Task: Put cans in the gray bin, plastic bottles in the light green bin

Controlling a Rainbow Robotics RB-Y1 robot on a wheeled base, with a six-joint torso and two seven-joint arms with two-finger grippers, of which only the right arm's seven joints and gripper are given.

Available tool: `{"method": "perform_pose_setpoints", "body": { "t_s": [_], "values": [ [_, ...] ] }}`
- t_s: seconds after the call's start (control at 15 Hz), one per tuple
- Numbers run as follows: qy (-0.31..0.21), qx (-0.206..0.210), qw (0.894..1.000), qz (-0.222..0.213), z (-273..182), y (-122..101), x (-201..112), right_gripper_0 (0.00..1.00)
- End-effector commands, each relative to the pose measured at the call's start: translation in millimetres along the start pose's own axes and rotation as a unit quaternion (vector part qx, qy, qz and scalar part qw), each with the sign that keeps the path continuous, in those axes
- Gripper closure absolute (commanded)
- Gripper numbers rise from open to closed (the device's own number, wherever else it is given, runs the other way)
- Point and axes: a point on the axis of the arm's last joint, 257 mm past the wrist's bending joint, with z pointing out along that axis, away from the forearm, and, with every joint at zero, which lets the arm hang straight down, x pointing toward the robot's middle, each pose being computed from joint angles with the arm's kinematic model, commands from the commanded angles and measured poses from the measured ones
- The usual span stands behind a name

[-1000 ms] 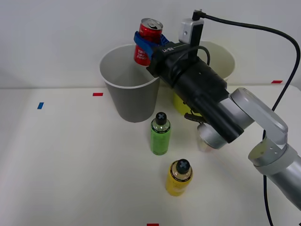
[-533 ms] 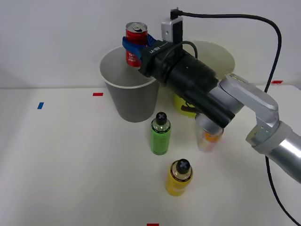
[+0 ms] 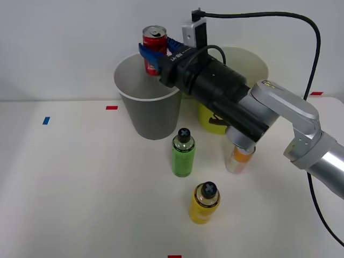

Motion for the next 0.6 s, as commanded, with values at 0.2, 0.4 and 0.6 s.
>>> {"method": "perform_pose_setpoints", "body": {
  "t_s": [0.2, 0.4, 0.6],
  "values": [
    [0.005, -0.004, 1.0, 0.007, -0.3, 3.8, 4.8, 0.0],
    [0.005, -0.003, 1.0, 0.012, -0.6, 2.9, 5.0, 0.0],
    [0.006, -0.005, 1.0, 0.011, -2.1, 1.6, 4.8, 0.0]
  ]
}}
